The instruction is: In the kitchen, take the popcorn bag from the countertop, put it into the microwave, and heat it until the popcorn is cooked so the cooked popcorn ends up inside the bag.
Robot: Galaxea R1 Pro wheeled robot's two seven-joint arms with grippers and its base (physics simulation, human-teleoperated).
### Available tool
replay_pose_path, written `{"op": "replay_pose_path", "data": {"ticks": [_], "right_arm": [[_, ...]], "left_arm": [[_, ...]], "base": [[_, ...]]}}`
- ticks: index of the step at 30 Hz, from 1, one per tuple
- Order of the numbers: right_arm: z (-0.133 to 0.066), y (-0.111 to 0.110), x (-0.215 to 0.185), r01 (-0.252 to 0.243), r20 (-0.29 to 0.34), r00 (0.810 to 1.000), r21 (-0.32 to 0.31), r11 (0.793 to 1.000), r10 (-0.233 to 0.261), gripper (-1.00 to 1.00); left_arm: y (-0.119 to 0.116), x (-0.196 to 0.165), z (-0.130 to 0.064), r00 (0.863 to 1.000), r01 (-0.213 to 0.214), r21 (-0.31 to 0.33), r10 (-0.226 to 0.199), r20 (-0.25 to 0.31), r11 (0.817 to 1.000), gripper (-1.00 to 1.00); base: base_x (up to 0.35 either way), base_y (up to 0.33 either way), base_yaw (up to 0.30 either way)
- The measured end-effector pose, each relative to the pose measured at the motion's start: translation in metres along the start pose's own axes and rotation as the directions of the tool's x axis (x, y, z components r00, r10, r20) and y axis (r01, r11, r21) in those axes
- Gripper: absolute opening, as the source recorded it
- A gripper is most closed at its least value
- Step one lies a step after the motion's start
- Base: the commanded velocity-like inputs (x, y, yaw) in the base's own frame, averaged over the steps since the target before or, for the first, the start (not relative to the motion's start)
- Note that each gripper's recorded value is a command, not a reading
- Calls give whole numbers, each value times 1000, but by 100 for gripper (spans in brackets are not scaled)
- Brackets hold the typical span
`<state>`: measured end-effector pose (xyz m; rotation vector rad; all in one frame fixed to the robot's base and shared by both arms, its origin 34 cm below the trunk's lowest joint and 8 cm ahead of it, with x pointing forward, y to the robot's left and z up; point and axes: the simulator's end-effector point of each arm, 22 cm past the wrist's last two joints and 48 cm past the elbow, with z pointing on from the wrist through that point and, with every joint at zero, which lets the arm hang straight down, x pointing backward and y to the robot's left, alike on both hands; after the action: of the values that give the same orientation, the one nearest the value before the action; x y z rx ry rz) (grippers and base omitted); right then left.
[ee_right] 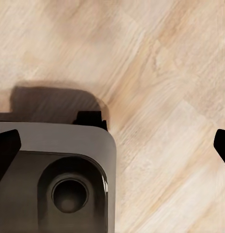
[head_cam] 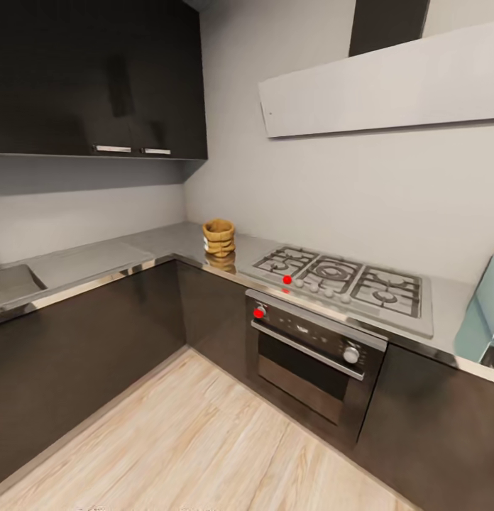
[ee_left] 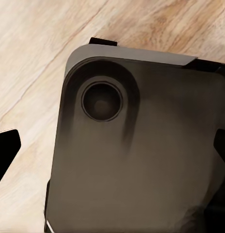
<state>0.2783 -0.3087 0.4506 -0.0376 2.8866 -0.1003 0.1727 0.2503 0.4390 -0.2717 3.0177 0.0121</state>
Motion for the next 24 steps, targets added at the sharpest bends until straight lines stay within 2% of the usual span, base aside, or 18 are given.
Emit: {"op": "replay_pose_path", "data": {"ticks": [9,24], "right_arm": [[0,0,0,0,-1,1000,-1,1000,0,100],[0,1,1,2,-5,1000,-4,1000,-2,100]], "left_arm": [[0,0,0,1000,0,0,0,0,1000,100],[0,0,0,1000,0,0,0,0,1000,100]], "base": [[0,0,275],[12,0,15]]}}
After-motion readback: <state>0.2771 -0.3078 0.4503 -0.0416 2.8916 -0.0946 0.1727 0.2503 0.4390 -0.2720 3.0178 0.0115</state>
